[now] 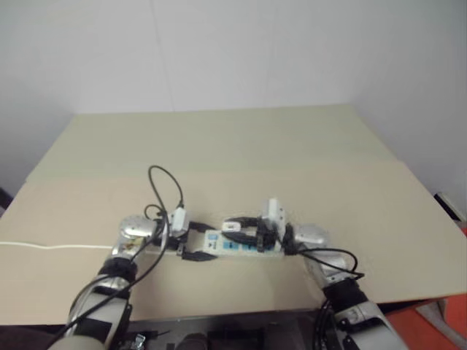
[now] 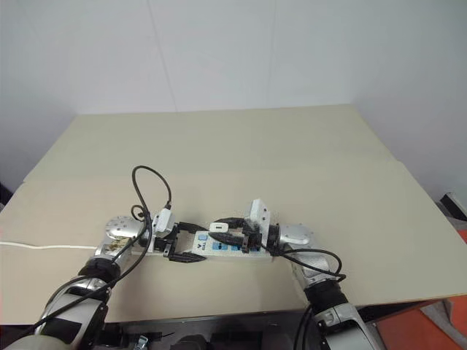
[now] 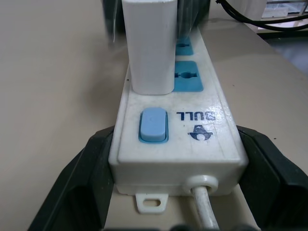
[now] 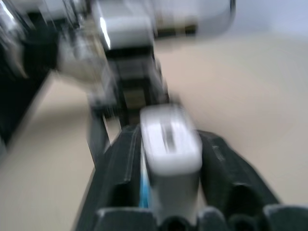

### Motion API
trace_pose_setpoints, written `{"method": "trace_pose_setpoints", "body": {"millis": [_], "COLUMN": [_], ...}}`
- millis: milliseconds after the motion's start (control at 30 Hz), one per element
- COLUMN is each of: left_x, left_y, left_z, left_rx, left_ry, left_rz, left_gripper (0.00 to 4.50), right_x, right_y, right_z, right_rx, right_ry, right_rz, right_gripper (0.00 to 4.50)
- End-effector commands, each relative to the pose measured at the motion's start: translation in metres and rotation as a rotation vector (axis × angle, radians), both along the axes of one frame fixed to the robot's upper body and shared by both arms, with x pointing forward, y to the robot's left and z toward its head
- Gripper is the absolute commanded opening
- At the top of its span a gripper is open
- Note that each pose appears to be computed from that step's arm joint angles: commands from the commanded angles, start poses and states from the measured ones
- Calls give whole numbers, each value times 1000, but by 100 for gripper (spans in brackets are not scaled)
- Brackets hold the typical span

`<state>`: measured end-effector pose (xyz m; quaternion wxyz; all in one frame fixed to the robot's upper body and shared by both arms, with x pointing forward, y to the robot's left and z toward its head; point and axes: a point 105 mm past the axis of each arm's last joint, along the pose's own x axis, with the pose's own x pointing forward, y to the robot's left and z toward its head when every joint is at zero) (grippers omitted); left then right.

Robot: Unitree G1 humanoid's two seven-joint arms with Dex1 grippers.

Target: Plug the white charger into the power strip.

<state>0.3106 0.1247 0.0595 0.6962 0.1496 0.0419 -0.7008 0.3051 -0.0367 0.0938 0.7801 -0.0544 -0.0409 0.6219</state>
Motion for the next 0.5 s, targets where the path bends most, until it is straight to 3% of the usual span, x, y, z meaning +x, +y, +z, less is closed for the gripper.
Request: {"method": "trace_pose_setpoints", "body": {"millis": [33,133,300,433,500], "left_x": [2,3,7,10,8], "left_y": [5,5,0,-2,1], "left_z": [-6,-5,-6,-4,-2], "left_rx": [51,55,24,-4,-5], "left_ry": [0,-4,8,2,-2], "left_rz": [30,32,64,81,69], "left_gripper": [327,327,327,447,447], "right_x": [-1,-1,-1,-1,-3], "right_y": [-2,-6,-10,-13,-14], "right_z": [0,4,4,8,14], "right_rx": [-8,-11,-30,-32,-26], "right_ry": [-14,-23,-29,-48,-62], "right_rz": [-10,-7,-7,-14,-11], "right_gripper": [358,443,443,450,450]}}
